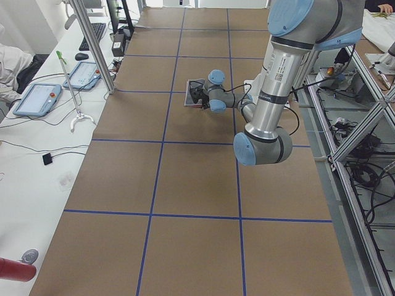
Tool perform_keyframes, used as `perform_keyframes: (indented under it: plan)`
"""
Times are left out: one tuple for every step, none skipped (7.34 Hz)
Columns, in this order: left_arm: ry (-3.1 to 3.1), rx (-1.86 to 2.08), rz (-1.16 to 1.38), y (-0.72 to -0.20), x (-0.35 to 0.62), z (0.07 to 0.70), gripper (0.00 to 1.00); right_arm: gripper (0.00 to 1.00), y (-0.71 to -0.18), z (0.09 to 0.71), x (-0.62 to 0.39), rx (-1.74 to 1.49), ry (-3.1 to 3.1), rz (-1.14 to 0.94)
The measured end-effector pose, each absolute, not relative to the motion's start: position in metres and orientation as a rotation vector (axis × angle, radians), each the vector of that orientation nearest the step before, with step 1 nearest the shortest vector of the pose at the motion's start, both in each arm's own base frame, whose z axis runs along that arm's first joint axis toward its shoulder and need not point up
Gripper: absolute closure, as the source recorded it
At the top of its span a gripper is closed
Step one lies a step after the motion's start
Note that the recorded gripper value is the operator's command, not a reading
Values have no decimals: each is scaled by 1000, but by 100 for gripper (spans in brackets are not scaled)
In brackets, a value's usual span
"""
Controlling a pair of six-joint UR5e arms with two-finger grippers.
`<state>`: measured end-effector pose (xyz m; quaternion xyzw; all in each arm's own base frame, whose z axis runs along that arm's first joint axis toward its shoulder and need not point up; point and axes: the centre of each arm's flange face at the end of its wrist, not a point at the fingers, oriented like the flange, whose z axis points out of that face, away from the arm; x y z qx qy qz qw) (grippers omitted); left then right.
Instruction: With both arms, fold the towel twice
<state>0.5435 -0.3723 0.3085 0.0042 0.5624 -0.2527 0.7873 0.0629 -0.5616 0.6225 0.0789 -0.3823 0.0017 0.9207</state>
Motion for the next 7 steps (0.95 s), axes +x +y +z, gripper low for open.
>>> perform_keyframes:
  plan:
    - [1213, 8, -543, -370, 545, 308, 55, 0, -560, 624, 64, 162, -787, 5]
    - [1213, 8, -542, -369, 546, 308, 56, 0, -559, 624, 64, 163, -788, 5]
    - [1213, 8, -541, -368, 547, 308, 56, 0, -559, 624, 64, 164, -788, 4]
    - [1213, 8, -540, -368, 547, 308, 58, 0, -559, 624, 65, 165, -789, 3]
    - [1213, 8, -540, -367, 547, 308, 62, 0, -559, 623, 64, 166, -791, 3]
    - [1213, 8, -540, -367, 546, 308, 66, 0, -559, 623, 64, 167, -793, 2]
    - [1213, 8, -540, -367, 546, 308, 70, 0, -559, 623, 64, 167, -794, 1]
